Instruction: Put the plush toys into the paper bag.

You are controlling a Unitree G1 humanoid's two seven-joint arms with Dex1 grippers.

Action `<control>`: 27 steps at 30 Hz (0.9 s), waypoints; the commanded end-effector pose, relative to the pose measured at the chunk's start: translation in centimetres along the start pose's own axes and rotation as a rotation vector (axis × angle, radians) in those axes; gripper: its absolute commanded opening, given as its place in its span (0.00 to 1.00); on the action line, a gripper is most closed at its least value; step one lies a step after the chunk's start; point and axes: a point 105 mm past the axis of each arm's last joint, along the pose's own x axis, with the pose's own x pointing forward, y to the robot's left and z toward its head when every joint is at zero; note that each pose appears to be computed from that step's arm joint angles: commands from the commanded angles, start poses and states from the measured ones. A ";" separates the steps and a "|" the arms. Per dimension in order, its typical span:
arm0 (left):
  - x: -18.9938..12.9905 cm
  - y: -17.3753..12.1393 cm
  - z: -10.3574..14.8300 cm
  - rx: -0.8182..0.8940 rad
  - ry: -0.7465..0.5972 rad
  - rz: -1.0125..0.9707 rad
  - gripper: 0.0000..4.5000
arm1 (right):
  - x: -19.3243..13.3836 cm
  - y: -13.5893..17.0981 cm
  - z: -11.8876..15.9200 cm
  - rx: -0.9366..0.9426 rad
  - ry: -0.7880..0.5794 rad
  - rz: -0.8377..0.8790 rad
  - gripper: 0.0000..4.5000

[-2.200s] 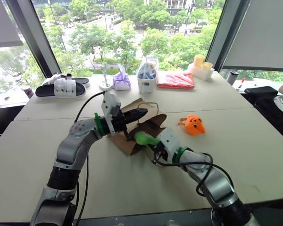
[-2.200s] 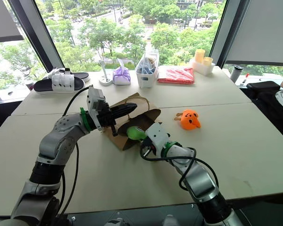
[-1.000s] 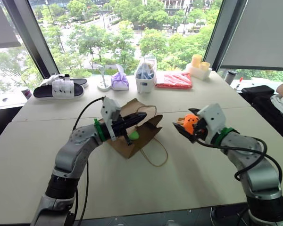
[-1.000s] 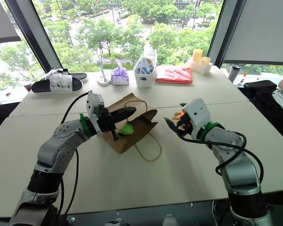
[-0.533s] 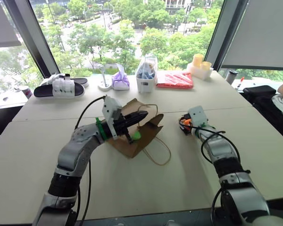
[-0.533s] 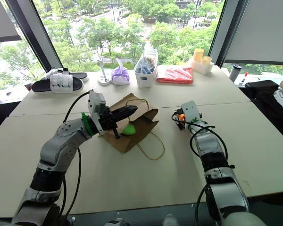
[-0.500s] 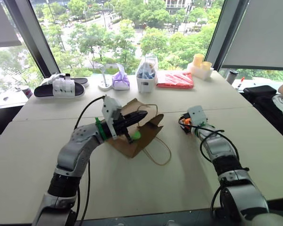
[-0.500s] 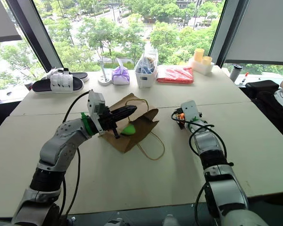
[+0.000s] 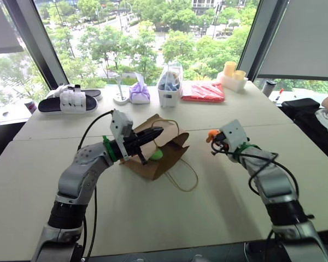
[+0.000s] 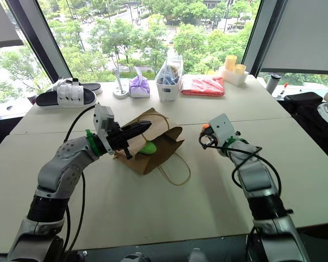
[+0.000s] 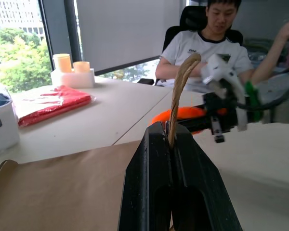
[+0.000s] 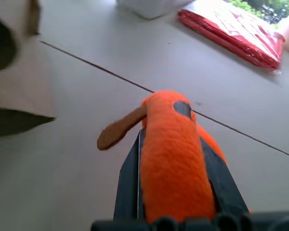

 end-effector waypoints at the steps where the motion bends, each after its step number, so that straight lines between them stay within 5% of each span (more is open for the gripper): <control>1: -0.1 0.5 1.9 0.029 -0.041 -0.004 0.00 | -2.2 3.0 2.7 0.022 -0.066 0.085 0.01; 10: 0.3 1.0 2.4 0.028 -0.052 -0.008 0.00 | 1.5 11.2 4.3 0.195 -0.131 0.217 0.01; 20: 0.3 0.1 2.2 0.018 -0.067 -0.003 0.00 | 9.5 12.4 5.9 0.222 -0.239 0.115 0.01; 27: -0.2 0.0 1.9 0.042 -0.061 0.029 0.00 | 10.7 14.3 5.0 0.245 -0.269 0.179 0.75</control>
